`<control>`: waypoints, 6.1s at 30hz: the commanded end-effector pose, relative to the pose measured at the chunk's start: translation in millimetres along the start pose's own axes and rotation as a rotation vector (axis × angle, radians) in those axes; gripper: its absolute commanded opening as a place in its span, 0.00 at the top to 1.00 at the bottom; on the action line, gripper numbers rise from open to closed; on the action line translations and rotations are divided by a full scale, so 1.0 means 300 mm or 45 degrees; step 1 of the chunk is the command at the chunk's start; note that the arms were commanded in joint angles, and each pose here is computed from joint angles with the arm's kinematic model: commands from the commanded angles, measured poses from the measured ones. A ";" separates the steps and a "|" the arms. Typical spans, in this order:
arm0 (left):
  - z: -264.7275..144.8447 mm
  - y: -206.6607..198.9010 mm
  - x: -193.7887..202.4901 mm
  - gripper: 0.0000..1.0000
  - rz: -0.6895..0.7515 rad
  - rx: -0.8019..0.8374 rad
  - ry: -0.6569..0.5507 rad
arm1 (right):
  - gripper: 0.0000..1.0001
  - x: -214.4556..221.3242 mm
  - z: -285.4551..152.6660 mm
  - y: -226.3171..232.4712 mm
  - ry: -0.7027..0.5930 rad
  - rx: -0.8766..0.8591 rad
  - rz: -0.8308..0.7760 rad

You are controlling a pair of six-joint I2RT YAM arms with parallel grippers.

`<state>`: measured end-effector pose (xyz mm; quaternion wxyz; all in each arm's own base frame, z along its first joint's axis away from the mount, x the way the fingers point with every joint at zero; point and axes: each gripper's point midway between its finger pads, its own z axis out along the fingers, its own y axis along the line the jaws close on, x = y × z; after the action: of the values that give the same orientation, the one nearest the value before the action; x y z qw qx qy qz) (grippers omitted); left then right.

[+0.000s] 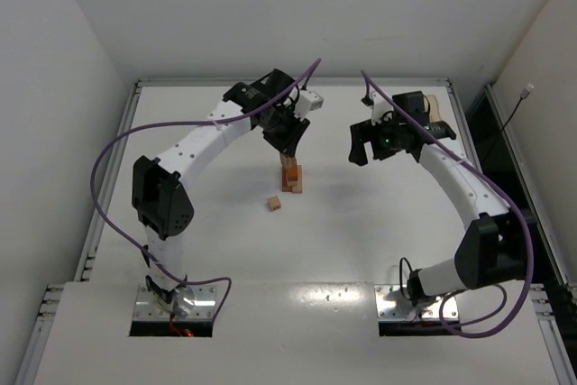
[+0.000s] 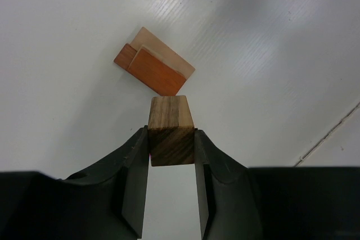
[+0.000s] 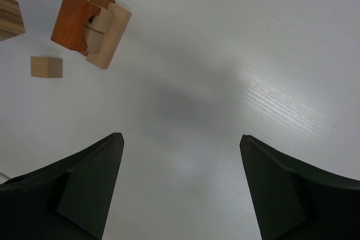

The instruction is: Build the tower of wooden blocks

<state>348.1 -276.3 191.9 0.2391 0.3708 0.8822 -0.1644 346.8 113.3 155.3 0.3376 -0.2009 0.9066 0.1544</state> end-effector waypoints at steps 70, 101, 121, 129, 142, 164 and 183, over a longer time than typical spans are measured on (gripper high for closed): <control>0.138 0.060 -0.071 1.00 -0.159 -0.129 -0.023 | 0.20 -0.095 -0.013 0.006 -0.083 -0.076 0.088; -0.124 0.042 -0.102 1.00 -0.900 -0.358 -0.392 | 0.20 -0.101 0.002 -0.008 -0.080 -0.054 0.112; 0.064 0.060 -0.108 1.00 -0.863 -0.432 -0.285 | 0.20 -0.106 0.006 -0.015 -0.079 -0.042 0.124; 0.094 0.046 -0.067 1.00 -0.867 -0.435 -0.239 | 0.20 -0.094 0.011 -0.014 -0.068 -0.043 0.129; 0.113 0.025 -0.045 1.00 -0.871 -0.422 -0.210 | 0.20 -0.094 0.011 -0.014 -0.068 -0.043 0.129; 0.152 0.011 -0.006 1.00 -0.860 -0.393 -0.154 | 0.20 -0.088 0.017 -0.023 -0.060 -0.048 0.141; 0.172 0.029 -0.027 0.81 -0.837 -0.416 -0.160 | 0.20 -0.070 0.031 -0.019 -0.040 -0.062 0.149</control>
<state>369.0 -289.4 139.4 0.2640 0.0094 0.9592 -0.1012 359.8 115.1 154.9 0.3216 -0.1566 0.9143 0.1902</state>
